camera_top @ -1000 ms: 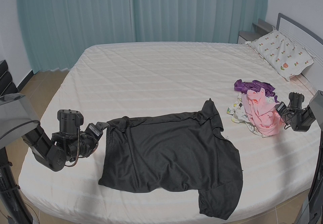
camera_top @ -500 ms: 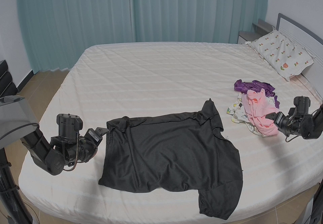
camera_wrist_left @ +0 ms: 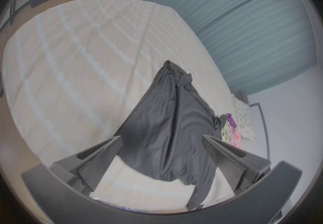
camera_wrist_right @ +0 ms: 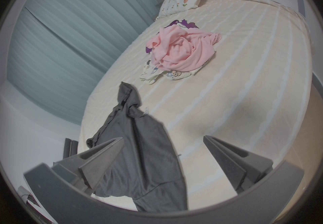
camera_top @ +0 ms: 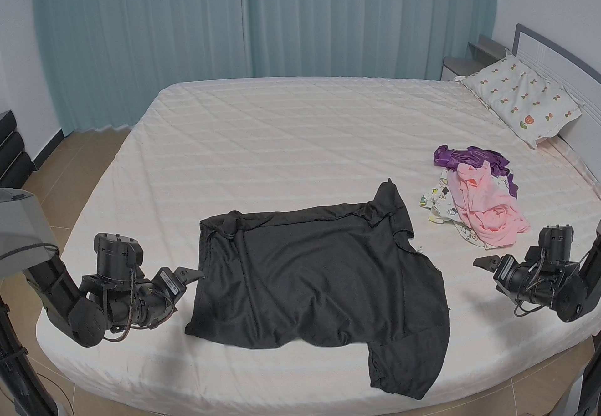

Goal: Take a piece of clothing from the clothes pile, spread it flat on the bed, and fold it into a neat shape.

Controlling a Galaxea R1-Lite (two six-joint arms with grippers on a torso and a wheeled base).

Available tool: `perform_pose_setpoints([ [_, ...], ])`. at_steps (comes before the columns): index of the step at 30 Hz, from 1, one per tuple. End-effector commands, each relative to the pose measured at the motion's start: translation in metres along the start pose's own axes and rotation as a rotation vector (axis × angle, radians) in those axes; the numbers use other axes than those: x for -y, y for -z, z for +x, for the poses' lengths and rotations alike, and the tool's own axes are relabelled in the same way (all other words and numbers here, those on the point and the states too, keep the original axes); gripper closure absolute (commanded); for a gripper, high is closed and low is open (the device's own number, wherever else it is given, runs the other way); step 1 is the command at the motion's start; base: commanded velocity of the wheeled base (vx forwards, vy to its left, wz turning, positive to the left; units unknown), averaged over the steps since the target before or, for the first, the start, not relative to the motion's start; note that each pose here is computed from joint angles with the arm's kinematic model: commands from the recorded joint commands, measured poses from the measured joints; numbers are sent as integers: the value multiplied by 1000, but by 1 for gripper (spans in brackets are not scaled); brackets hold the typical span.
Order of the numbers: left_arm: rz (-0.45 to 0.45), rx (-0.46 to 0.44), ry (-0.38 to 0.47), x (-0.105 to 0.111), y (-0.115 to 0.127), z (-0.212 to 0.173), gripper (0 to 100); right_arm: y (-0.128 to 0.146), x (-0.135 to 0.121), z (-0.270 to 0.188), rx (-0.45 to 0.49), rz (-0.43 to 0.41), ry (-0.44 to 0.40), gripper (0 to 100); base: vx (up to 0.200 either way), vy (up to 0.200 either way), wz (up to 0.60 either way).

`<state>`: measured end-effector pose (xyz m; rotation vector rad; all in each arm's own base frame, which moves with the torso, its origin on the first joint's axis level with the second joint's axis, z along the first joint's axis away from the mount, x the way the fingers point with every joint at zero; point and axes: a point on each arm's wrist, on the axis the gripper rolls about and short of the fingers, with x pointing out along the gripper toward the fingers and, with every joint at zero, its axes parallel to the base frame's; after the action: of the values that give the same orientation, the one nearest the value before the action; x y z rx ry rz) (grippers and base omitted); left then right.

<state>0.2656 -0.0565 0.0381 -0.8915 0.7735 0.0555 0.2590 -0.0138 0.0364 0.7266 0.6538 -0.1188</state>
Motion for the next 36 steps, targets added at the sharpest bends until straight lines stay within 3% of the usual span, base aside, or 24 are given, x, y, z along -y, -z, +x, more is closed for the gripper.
perform_pose_setpoints([
  [1,79,-79,-103,-26,16,8,0,42,11,2,-99,6,12,0,0,0,0],
  [4,94,-80,-121,-34,19,22,0,49,5,-1,-74,6,-48,0,0,0,0],
  [7,119,-21,-119,-39,22,37,0,60,3,-1,-87,30,-78,0,0,0,0],
  [18,217,12,-140,-29,45,63,0,78,-5,8,-151,30,-103,0,0,0,0],
  [35,265,58,-205,-33,48,70,0,91,-3,12,-148,0,-89,0,0,0,0],
  [36,266,58,-205,-33,48,71,100,91,-3,12,-148,0,-89,0,0,0,0],
])
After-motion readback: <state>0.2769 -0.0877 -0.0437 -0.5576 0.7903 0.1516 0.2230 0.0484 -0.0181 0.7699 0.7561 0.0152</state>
